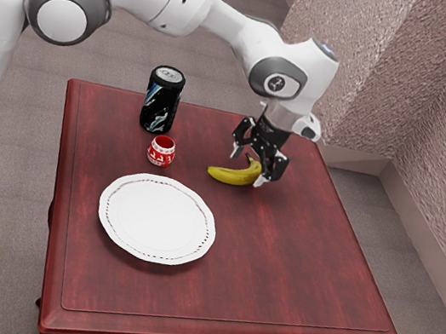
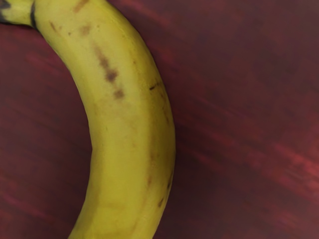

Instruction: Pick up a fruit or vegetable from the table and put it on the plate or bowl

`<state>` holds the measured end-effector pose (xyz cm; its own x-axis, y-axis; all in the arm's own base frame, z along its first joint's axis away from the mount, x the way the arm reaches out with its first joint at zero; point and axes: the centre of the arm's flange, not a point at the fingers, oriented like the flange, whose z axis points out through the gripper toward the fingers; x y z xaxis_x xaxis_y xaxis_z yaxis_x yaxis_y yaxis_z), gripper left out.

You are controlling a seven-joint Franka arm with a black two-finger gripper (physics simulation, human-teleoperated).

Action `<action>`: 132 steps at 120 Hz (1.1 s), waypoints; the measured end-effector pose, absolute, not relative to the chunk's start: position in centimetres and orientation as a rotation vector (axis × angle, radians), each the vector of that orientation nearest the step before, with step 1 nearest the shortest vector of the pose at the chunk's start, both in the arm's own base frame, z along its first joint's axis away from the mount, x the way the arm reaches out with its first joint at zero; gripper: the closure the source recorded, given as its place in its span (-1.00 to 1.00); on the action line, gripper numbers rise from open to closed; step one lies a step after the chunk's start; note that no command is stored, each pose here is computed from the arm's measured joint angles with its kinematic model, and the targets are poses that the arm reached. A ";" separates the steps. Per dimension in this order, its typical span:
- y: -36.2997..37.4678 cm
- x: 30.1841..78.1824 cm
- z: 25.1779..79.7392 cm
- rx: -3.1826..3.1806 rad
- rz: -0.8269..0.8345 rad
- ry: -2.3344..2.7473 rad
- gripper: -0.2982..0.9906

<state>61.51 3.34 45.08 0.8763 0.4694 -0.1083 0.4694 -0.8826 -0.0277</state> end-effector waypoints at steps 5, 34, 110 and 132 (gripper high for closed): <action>3.3 61.5 44.9 -3.038 0.180 -0.759 -0.54; 3.9 61.2 43.6 -3.006 0.207 -0.786 -0.54; 4.5 61.6 41.1 -2.968 0.151 -0.826 -0.45; 4.6 61.7 41.0 -2.965 0.144 -0.838 -0.17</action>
